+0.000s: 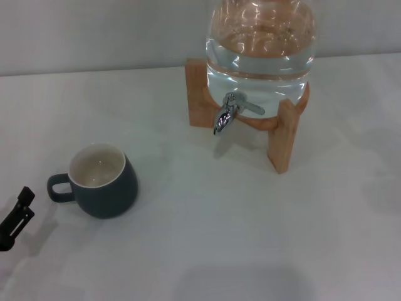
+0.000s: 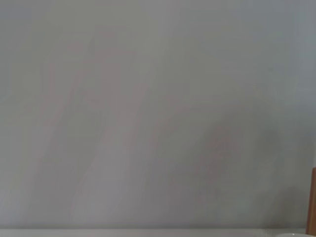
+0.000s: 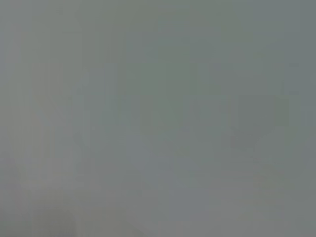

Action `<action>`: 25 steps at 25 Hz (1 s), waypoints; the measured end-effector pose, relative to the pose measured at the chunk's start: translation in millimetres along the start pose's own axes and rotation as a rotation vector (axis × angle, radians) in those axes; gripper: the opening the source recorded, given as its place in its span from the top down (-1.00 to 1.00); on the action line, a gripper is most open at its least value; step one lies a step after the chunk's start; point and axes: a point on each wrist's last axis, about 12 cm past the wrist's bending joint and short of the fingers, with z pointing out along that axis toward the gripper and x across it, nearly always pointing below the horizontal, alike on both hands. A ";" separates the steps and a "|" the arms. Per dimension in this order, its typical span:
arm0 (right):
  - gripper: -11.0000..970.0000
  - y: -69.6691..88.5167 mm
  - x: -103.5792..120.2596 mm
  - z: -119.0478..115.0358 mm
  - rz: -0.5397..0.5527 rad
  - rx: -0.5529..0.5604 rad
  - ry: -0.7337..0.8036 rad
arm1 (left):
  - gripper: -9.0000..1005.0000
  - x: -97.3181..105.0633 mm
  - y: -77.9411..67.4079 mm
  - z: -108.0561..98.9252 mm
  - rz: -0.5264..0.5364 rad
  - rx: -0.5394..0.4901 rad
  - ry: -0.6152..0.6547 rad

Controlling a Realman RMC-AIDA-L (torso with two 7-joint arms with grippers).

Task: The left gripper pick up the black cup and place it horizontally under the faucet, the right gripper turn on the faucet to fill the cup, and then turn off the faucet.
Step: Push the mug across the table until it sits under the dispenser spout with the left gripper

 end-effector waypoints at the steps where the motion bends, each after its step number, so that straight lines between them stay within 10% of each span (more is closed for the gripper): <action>1: -0.74 0.0 0.0 0.0 0.000 0.000 0.000 | -0.78 0.4 -0.5 0.0 0.000 0.001 0.002; 25: -0.74 0.2 -3.1 5.2 -0.006 -0.010 -0.006 | -0.78 19.4 -7.2 10.1 -0.051 -0.035 0.127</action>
